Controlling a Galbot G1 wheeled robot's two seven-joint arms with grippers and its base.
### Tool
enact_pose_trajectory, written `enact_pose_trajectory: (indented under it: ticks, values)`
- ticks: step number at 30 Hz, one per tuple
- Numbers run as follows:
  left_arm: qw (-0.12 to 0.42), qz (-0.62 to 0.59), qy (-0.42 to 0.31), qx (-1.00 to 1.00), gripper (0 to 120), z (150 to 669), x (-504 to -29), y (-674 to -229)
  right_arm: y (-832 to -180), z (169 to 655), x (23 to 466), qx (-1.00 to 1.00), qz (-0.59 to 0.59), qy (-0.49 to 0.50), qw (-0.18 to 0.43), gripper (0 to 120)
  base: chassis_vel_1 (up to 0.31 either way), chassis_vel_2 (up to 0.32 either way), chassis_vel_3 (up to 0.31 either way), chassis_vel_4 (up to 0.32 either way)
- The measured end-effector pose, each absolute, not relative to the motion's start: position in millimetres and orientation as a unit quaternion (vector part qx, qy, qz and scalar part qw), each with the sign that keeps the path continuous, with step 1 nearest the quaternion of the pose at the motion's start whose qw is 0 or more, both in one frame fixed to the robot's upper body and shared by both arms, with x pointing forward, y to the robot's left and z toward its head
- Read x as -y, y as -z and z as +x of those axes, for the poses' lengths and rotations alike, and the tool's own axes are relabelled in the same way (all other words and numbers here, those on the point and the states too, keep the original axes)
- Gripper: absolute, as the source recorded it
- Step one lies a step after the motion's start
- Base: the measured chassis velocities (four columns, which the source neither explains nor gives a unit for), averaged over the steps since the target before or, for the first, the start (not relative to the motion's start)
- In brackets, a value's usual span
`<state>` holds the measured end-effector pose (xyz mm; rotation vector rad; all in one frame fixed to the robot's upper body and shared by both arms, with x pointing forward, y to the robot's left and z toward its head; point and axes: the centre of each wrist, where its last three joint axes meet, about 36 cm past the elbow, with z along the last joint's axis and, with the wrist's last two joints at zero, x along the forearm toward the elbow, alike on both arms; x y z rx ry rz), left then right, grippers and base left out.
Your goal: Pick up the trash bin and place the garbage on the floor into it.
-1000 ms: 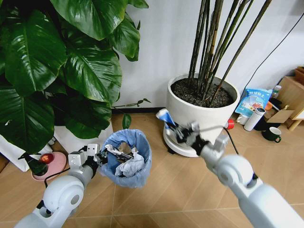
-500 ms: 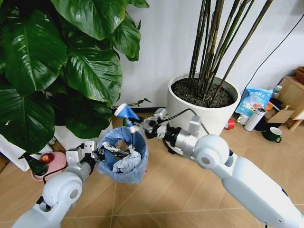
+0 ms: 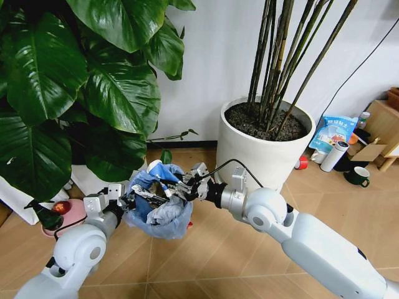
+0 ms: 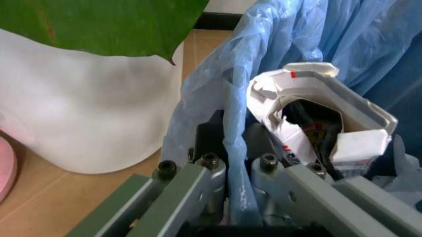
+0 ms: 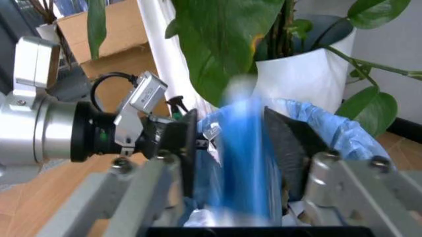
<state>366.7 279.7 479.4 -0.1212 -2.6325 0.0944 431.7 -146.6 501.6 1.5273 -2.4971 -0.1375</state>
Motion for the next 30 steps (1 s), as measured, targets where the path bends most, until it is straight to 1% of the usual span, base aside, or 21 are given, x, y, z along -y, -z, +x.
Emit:
enact_pose_trajectory:
  ticks: [1,3,5,6,8,9,11,12,13,15,17,22,27,30]
  values:
    - [0.250,-0.045,-0.035,0.967,0,367,-280,-479,-502,432,147,0.847,0.518,0.047,0.105,41,0.000,0.000,0.000,0.000]
    - [0.249,-0.045,-0.034,0.967,0,367,-280,-480,-501,431,148,0.849,0.516,0.045,0.105,49,0.000,0.000,0.000,0.000]
    - [0.249,-0.046,-0.034,0.967,0,366,-279,-480,-500,431,149,0.850,0.514,0.044,0.103,60,0.000,0.000,0.000,0.000]
    - [0.249,-0.046,-0.034,0.967,0,366,-279,-480,-500,431,149,0.850,0.514,0.044,0.103,60,0.000,0.000,0.000,0.000]
    - [0.252,-0.046,-0.034,0.966,0,365,-279,-479,-502,433,152,0.857,0.504,0.044,0.096,69,0.000,0.000,0.000,0.000]
    - [0.252,-0.046,-0.034,0.966,0,365,-279,-479,-502,433,152,0.857,0.504,0.044,0.096,69,0.000,0.000,0.000,0.000]
    - [0.255,-0.043,-0.033,0.965,0,363,-281,-477,-504,435,158,0.869,0.485,0.046,0.092,79,0.000,0.000,0.000,0.000]
    - [0.255,-0.043,-0.033,0.965,0,363,-281,-477,-504,435,158,0.869,0.485,0.046,0.092,79,0.000,0.000,0.000,0.000]
    - [0.258,-0.039,-0.033,0.965,0,361,-285,-476,-505,435,166,0.880,0.463,0.044,0.092,86,0.000,0.000,0.000,0.000]
    - [0.259,-0.033,-0.033,0.965,0,361,-291,-475,-503,432,174,0.891,0.442,0.042,0.097,93,0.000,0.000,0.000,0.000]
    - [0.257,-0.024,-0.033,0.965,0,361,-299,-475,-495,427,184,0.903,0.414,0.041,0.106,98,0.000,0.000,0.000,0.000]
    - [0.253,-0.012,-0.033,0.967,0,362,-310,-477,-480,419,200,0.920,0.373,0.036,0.115,100,0.000,0.000,0.000,0.000]
    - [0.250,0.000,-0.032,0.968,0,364,-326,-480,-464,404,228,0.937,0.325,0.031,0.128,100,0.000,0.000,0.000,0.000]
    - [0.250,0.000,-0.033,0.968,0,364,-328,-480,-454,398,233,0.938,0.317,0.022,0.138,100,0.000,0.000,0.000,0.000]
